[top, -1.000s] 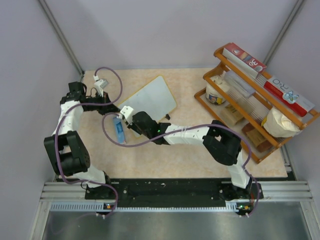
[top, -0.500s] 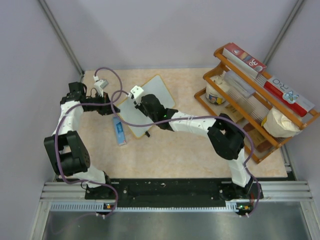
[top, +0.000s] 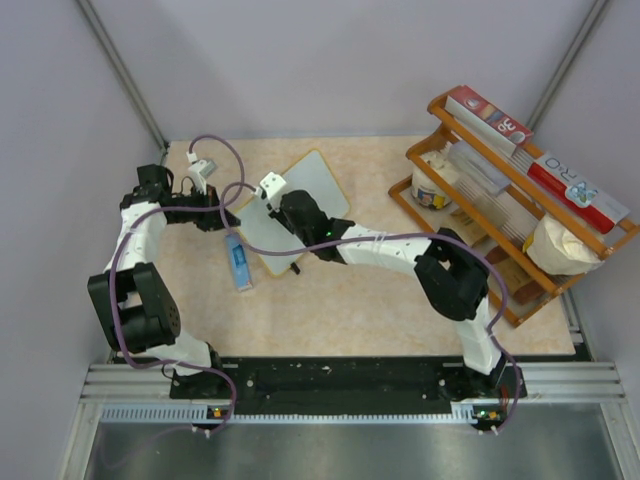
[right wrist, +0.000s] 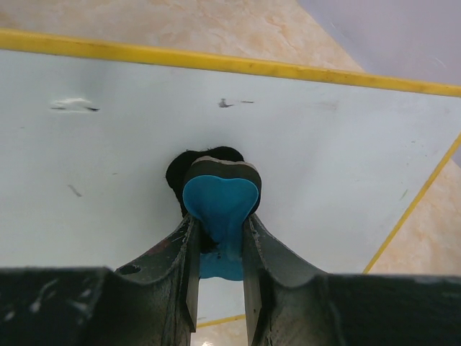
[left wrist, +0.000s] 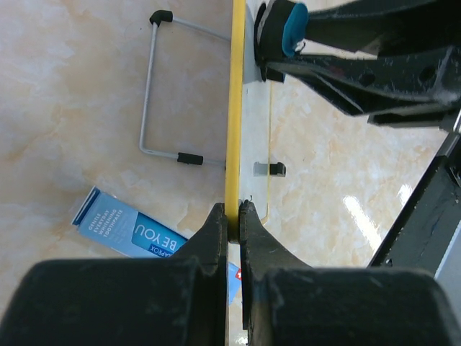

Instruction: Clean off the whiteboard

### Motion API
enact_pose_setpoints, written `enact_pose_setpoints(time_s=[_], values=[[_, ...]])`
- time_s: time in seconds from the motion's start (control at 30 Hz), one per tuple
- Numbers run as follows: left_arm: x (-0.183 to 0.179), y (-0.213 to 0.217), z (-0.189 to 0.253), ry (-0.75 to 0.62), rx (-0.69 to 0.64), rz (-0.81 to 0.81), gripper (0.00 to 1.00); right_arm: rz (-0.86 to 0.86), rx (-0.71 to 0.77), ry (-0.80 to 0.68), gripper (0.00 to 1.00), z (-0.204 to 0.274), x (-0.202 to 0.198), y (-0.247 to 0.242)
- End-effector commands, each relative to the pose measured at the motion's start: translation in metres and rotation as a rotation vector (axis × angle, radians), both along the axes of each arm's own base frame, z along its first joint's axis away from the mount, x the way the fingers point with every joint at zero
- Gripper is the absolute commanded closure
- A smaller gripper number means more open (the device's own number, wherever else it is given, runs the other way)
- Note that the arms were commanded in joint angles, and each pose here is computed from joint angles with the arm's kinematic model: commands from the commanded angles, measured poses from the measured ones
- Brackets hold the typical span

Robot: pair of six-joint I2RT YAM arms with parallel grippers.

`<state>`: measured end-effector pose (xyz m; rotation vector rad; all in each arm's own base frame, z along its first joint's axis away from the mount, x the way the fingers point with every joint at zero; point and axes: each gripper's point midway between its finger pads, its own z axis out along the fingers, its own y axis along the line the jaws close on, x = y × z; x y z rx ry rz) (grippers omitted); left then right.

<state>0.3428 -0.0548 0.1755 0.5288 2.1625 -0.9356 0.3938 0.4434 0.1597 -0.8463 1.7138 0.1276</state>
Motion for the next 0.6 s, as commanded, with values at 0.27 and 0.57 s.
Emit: enact_pose_setpoints(time_s=[0.27,0.57], values=[[-0.023,-0.009,-0.015,0.025,0.055,-0.072,1.00,0.182,0.044,-0.004,1.00,0.028,-0.051,0.059],[-0.024,-0.009,-0.017,0.029,0.049,-0.076,1.00,0.111,0.041,-0.060,1.00,0.040,-0.012,0.044]])
